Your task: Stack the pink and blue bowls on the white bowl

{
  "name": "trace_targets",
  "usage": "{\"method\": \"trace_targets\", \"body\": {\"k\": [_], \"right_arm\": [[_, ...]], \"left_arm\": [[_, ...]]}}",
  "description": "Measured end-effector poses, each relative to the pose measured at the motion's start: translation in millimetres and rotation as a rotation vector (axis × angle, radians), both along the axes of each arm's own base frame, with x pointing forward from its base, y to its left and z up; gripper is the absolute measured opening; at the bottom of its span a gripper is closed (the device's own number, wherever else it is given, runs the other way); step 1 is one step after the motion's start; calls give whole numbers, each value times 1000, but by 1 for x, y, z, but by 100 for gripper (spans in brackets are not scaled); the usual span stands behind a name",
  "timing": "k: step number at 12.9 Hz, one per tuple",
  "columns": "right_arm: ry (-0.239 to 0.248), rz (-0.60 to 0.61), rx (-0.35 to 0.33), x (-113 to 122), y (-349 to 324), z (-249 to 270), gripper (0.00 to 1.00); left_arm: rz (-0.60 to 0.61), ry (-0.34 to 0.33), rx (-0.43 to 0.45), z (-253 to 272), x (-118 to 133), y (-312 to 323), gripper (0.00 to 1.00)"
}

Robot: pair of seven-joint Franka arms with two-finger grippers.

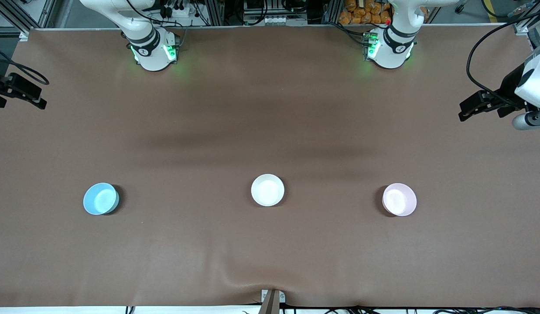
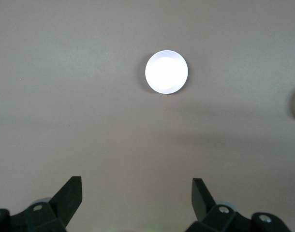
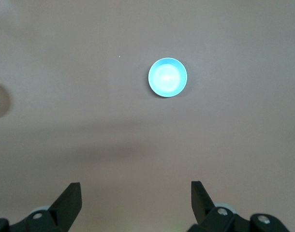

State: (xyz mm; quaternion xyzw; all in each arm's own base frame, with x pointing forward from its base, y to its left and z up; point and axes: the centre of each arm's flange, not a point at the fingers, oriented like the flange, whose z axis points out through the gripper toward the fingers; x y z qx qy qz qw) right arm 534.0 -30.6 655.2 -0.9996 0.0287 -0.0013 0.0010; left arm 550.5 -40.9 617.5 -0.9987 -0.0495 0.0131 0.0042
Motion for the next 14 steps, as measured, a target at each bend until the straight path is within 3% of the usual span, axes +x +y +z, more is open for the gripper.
{"method": "trace_targets", "body": {"k": [4,7,11,14], "right_arm": [[41,2,-2,21,-7,-33,100],[71,75,-1,33,-13,-55,100],[135,182,8,28,6,-61,100],[139,205,6,27,12,-59,100]], "left_arm": [[2,18,1,-10,1,1,100],[3,18,1,-15,2,2,100],[7,23,2,-32,4,4,100],[15,26,2,-45,5,8,100]]}}
